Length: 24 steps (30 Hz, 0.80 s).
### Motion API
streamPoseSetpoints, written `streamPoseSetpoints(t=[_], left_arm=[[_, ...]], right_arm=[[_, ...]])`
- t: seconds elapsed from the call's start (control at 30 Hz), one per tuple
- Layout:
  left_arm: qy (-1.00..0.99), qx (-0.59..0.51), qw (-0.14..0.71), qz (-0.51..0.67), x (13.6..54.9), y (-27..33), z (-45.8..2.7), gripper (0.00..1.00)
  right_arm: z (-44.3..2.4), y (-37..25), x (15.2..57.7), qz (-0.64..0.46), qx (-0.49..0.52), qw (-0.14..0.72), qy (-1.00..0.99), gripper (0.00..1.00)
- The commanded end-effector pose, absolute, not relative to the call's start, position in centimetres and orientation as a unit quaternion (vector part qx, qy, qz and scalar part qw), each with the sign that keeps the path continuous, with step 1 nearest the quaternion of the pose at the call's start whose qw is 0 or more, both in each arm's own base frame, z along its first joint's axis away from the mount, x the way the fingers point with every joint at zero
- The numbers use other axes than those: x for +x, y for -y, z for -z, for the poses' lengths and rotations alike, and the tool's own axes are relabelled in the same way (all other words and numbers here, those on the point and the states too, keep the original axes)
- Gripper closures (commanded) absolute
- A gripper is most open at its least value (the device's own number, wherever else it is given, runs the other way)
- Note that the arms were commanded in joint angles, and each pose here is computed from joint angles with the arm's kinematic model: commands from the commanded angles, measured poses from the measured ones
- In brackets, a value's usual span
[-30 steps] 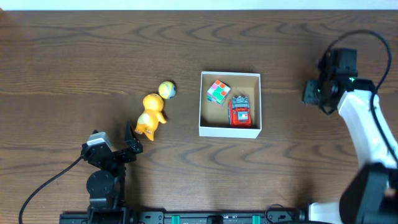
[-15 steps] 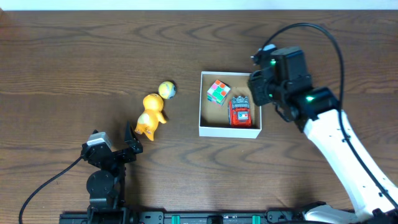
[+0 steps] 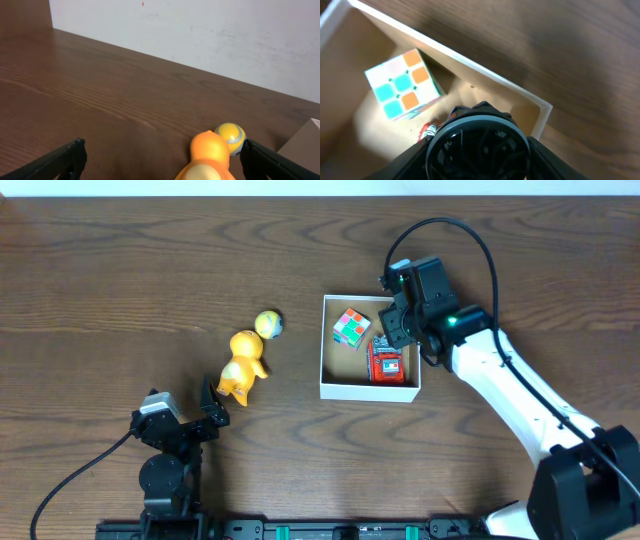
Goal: Pack container
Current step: 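Carry the black gear into the box and release it, then raise the right gripper out of the box and hold aside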
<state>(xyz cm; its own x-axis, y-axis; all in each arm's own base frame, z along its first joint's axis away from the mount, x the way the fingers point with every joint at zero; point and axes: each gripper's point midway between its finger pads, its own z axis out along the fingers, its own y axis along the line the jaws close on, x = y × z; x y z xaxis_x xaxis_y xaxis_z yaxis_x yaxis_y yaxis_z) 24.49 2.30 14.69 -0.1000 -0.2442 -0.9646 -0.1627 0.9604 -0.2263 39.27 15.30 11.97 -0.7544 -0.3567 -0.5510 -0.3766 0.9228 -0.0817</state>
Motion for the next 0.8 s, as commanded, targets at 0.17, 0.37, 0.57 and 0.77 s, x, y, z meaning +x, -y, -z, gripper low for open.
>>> streamPoseSetpoints(t=[0.17,0.37,0.57,0.77], left_arm=[[-0.76,-0.137,0.635,0.018,24.3,-2.6,-12.8,0.02],[-0.76,-0.137,0.635,0.018,24.3,-2.6,-12.8,0.02],[-0.76,-0.137,0.635,0.018,24.3,-2.6,-12.8,0.02],[-0.76,-0.137,0.635,0.018,24.3,-2.6,-12.8,0.02]], right_arm=[[-12.5,-15.1,40.0,0.002,-0.195,0.306,-0.932,0.2],[-14.3,-14.9,40.1,0.003,-0.191,0.325,-0.926,0.22],[-19.3,-10.9,39.9,0.041,-0.097,0.379,-0.919,0.21],[-20.9,-4.1,38.1,0.056,0.01,0.365,-0.929,0.14]])
